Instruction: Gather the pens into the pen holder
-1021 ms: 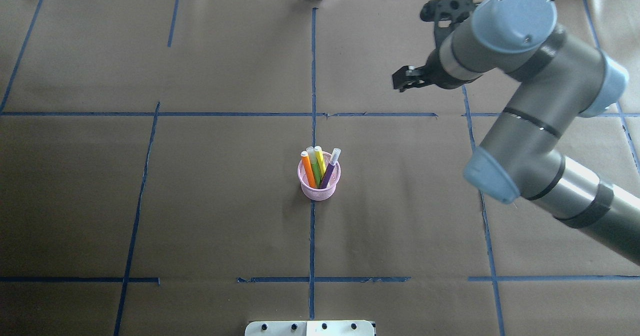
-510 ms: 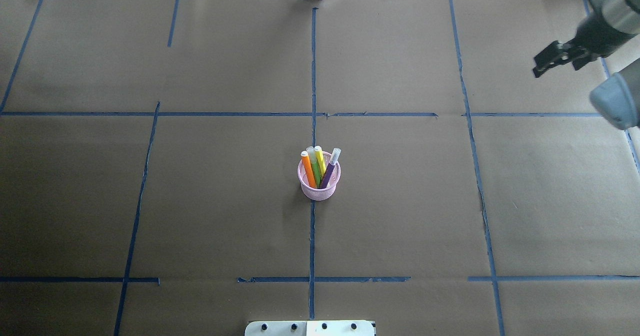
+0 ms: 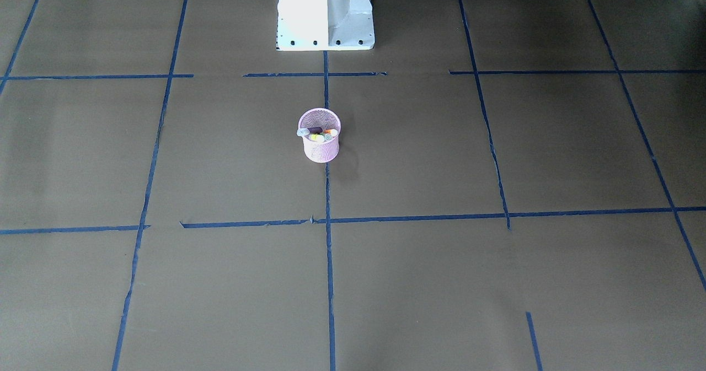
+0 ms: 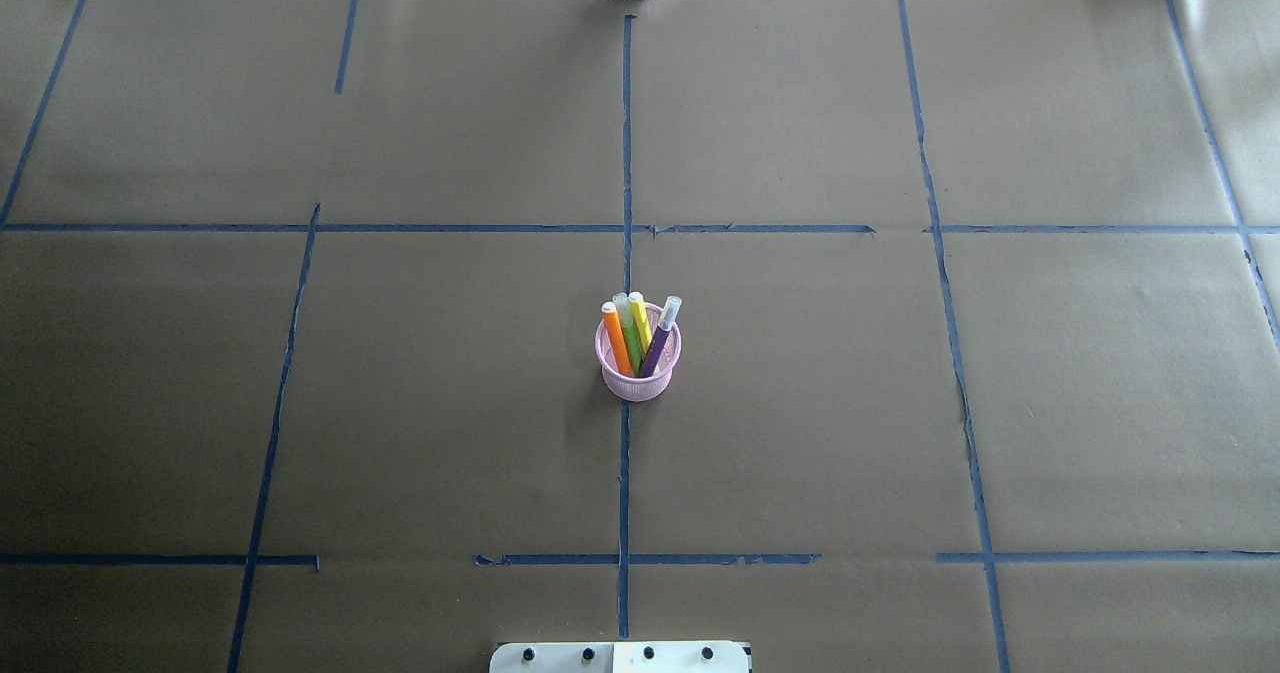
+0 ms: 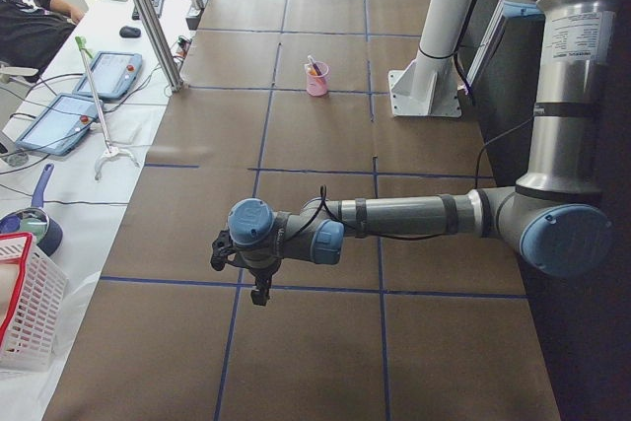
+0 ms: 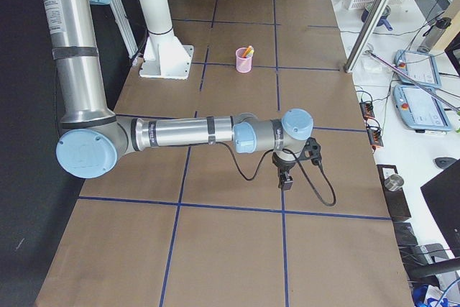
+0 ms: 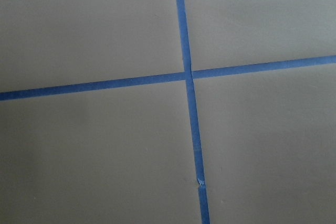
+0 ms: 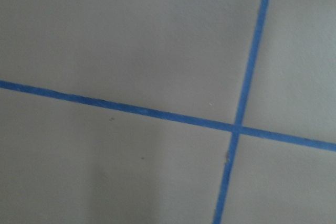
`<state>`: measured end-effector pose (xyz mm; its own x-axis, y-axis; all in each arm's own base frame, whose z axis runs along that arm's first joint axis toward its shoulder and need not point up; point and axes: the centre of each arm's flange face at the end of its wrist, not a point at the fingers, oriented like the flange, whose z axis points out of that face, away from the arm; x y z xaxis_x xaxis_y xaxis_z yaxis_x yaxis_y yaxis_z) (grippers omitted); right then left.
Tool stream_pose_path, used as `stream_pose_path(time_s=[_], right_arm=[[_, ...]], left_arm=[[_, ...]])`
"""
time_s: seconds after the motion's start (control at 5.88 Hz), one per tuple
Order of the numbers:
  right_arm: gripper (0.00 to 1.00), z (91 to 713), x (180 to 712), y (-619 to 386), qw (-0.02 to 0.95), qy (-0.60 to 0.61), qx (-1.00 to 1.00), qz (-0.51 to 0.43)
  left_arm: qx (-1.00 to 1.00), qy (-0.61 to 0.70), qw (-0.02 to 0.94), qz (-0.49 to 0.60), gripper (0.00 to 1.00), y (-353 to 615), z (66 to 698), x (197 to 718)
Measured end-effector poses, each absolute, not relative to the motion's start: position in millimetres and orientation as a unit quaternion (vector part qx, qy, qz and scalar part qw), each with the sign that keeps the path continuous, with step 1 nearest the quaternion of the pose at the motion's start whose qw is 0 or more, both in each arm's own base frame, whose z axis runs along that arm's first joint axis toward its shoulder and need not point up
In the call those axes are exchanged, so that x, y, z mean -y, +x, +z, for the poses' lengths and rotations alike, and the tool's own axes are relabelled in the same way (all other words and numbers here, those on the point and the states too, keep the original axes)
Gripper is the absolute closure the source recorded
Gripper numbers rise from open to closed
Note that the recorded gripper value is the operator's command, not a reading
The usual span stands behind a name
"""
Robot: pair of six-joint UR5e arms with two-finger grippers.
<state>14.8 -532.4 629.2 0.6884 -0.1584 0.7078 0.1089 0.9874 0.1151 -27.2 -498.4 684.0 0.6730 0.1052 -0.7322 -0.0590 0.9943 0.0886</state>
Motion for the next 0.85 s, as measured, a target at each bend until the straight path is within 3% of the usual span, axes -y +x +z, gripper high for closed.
stream_pose_path(time_s=[0.34, 0.85], right_arm=[[0.0, 663.0, 486.8, 71.5, 0.916, 0.035, 0.399, -0.037], [0.0, 677.9, 467.7, 87.6, 0.918, 0.033, 0.395, -0.023]], left_arm=[[-0.402, 0.019, 0.914, 0.041, 0.0, -27.1, 686.0, 497.8], [-0.402, 0.01, 0.914, 0.057, 0.0, -32.5, 702.9, 479.2]])
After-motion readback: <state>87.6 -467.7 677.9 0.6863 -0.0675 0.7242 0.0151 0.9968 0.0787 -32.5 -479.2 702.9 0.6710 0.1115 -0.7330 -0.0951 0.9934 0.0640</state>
